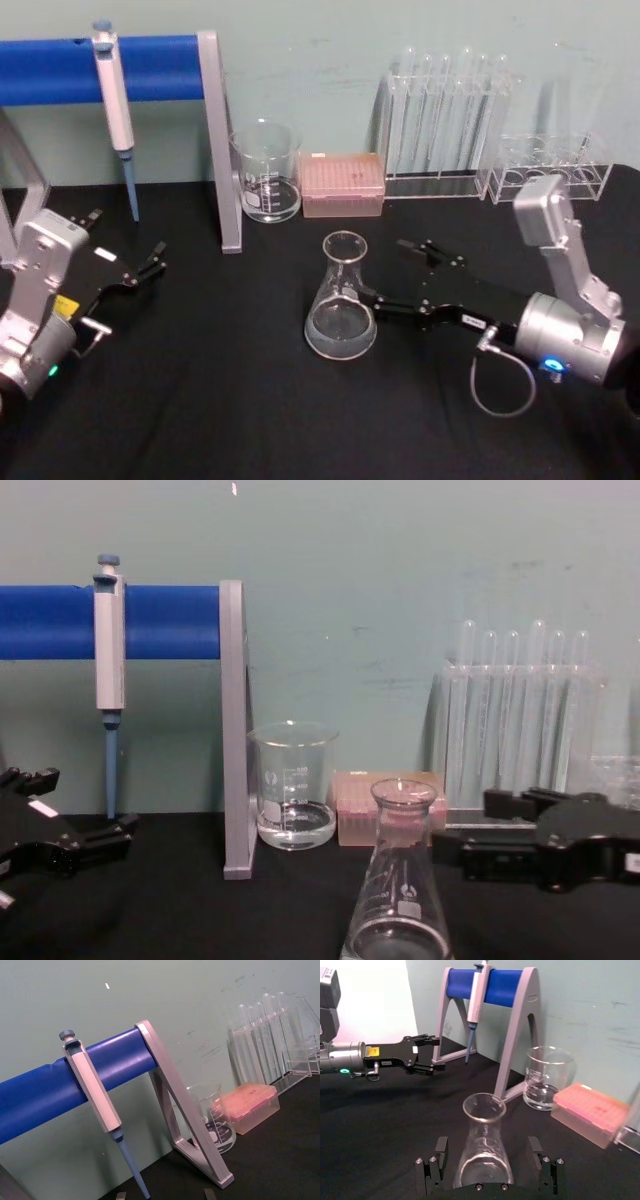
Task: Grasp the erlenmeyer flask with one hand, shake it three times, then place it back.
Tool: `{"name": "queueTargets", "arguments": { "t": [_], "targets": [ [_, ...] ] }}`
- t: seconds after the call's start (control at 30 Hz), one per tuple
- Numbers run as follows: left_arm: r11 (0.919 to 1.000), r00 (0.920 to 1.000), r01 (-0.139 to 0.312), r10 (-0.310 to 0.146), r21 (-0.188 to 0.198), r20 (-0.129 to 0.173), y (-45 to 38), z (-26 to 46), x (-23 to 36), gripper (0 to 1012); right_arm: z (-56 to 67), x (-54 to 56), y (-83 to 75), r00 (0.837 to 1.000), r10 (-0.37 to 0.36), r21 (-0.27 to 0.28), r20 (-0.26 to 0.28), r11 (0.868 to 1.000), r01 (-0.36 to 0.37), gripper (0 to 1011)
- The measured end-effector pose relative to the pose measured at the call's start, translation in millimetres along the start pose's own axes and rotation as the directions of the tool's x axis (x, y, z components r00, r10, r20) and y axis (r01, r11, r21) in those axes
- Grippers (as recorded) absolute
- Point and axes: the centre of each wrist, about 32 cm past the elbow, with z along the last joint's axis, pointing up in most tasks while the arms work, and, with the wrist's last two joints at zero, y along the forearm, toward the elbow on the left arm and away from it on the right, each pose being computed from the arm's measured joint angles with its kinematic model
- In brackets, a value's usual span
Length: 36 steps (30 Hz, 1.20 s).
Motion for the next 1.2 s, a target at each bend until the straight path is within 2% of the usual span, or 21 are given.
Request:
{"name": "queueTargets", "arguments": {
  "t": [0.3, 0.6, 1.2],
  "targets": [
    [1.0000, 1.0000, 0.000, 0.000, 0.000, 0.000, 0.0, 0.0, 0.0, 1001, 1.7, 0.0, 22.6, 0.999, 0.021, 0.008, 0.027, 1.000, -0.021, 1003],
    [1.0000, 1.0000, 0.000, 0.000, 0.000, 0.000, 0.0, 0.0, 0.0, 1001, -1.1, 0.1, 39.8, 0.998, 0.008, -0.006, 0.064, 1.000, -0.008, 1003],
    [1.0000, 1.0000, 0.000, 0.000, 0.000, 0.000, 0.0, 0.0, 0.0, 1001, -5.4, 1.6, 57.8, 0.998, 0.000, -0.002, 0.067, 1.000, 0.000, 1002]
  ]
}}
